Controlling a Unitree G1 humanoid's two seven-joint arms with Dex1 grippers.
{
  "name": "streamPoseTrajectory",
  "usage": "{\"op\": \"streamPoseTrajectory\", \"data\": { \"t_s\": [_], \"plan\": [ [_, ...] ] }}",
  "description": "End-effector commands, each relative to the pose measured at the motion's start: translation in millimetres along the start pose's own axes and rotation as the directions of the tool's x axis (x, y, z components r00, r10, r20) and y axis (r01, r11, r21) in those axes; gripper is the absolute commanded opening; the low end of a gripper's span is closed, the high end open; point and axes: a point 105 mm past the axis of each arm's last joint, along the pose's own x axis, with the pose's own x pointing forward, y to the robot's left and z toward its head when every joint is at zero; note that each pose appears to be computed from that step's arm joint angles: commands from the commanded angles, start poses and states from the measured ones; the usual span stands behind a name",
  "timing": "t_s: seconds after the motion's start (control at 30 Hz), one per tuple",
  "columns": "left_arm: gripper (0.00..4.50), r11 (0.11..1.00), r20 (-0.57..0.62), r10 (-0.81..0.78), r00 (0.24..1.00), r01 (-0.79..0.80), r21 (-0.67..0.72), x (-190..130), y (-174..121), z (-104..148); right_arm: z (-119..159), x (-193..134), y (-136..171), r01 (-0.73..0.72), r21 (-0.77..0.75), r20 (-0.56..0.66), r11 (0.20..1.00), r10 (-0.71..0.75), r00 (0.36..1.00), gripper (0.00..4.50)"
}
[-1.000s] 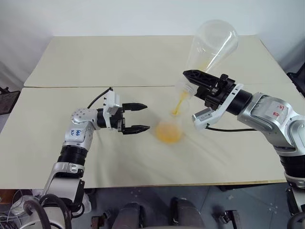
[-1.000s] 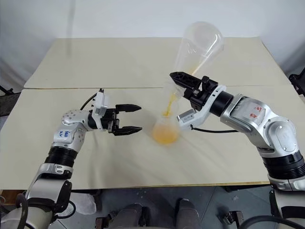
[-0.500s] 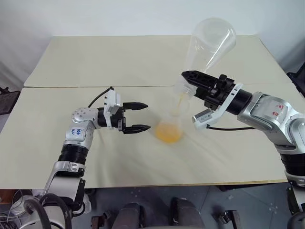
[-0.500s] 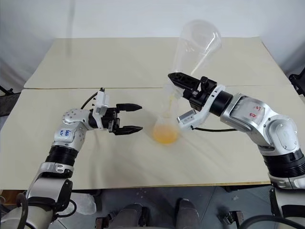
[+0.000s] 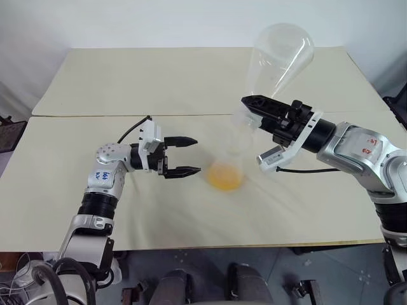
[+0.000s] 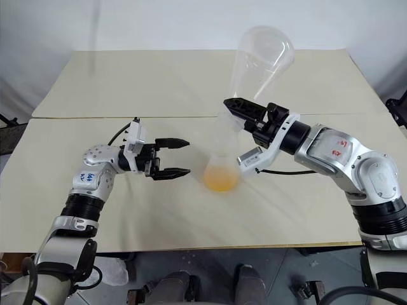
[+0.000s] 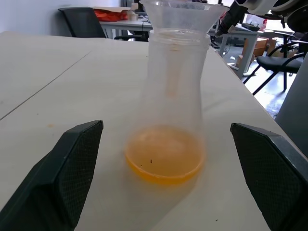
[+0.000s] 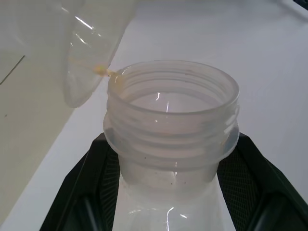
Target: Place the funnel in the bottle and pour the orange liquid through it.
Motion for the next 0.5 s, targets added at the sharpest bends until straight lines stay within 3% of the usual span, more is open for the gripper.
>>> {"op": "streamPoseTrajectory", "data": {
  "t_s": [0.03, 0.27, 0.4, 0.5],
  "plan": [
    [4.50, 0.999, 0.009, 0.003, 1.000, -0.003, 0.040, -1.8, 2.3, 7.8, -2.9, -1.7, -14.6, 0.044, 0.004, -0.001, 0.999, -0.044, 0.999, 2.42],
    [4.50, 0.998, 0.002, 0.020, 1.000, -0.020, 0.056, -3.0, 4.3, 8.1, -4.8, -3.2, -17.2, 0.076, 0.189, -0.043, 0.979, -0.069, 0.997, 2.42],
    [4.50, 0.998, 0.006, 0.028, 1.000, -0.028, 0.060, -3.2, 4.8, 9.5, -23.0, -10.3, -23.4, 0.200, 0.466, -0.200, 0.862, -0.117, 0.973, 2.42],
    [4.50, 0.997, 0.007, 0.037, 0.999, -0.037, 0.060, -5.0, 5.0, 9.5, -41.9, -19.4, -28.5, 0.306, 0.578, -0.322, 0.757, -0.133, 0.938, 2.42]
  ]
}}
